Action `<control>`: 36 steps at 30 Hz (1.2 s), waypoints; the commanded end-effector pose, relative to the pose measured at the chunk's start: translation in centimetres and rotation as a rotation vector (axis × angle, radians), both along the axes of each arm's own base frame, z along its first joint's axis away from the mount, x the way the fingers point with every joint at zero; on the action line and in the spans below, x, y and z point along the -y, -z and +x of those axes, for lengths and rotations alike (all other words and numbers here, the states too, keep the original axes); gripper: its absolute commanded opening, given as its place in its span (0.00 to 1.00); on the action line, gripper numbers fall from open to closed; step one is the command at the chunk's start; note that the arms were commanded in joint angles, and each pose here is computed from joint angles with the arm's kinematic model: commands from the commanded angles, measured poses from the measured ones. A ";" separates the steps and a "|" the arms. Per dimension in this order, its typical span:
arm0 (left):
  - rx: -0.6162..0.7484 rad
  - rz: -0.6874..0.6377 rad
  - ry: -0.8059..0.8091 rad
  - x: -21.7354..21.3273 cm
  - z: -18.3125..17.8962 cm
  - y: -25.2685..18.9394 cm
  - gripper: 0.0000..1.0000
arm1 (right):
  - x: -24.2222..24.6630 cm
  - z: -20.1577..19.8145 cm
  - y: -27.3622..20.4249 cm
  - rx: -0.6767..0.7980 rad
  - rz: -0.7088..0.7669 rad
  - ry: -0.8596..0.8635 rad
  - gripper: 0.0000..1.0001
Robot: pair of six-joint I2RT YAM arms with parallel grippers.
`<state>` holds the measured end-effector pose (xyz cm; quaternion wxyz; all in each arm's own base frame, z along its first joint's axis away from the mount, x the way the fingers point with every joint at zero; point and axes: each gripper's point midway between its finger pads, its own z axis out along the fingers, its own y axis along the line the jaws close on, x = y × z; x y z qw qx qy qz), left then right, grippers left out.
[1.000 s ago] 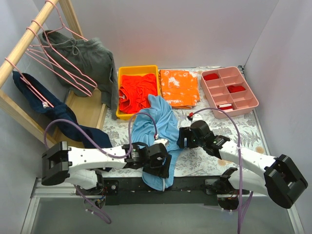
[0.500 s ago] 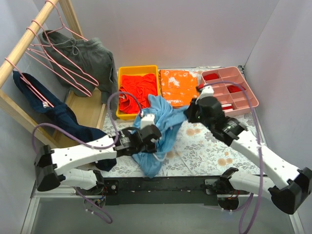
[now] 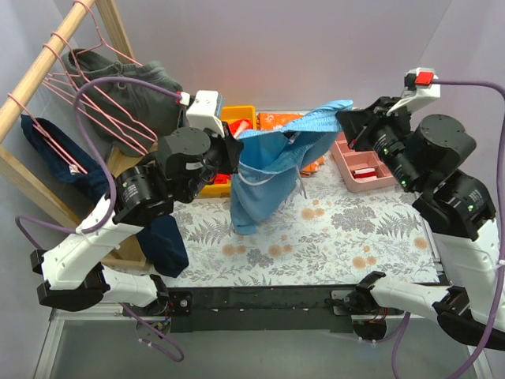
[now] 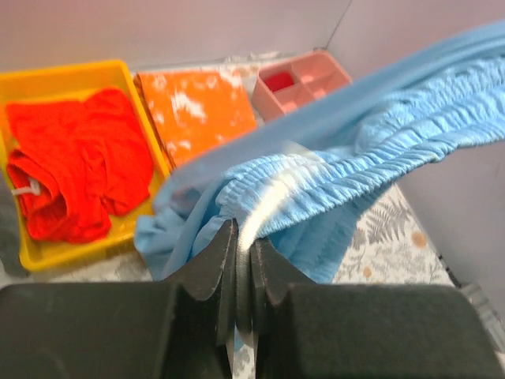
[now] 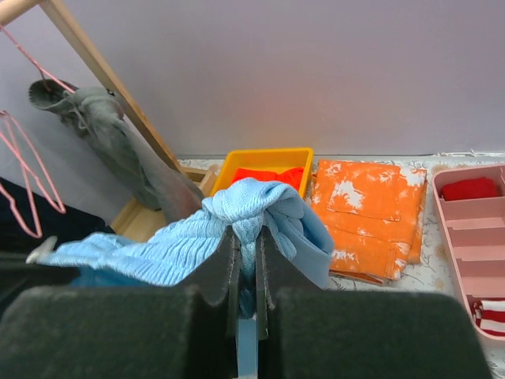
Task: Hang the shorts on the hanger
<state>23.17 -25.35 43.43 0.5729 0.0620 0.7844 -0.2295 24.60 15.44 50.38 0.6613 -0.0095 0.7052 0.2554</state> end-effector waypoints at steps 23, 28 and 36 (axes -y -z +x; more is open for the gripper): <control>-0.392 0.073 0.151 4.5 9.2 22.9 0.33 | 1.3 8.9 34.3 -0.734 -0.017 -0.038 0.49; -0.296 0.050 0.287 4.3 6.5 17.0 0.64 | 1.8 8.9 31.0 -0.622 -0.027 -0.030 0.82; -0.009 -0.111 0.196 0.1 4.7 1.4 0.68 | 0.7 8.8 26.5 -0.482 -0.026 -0.118 0.84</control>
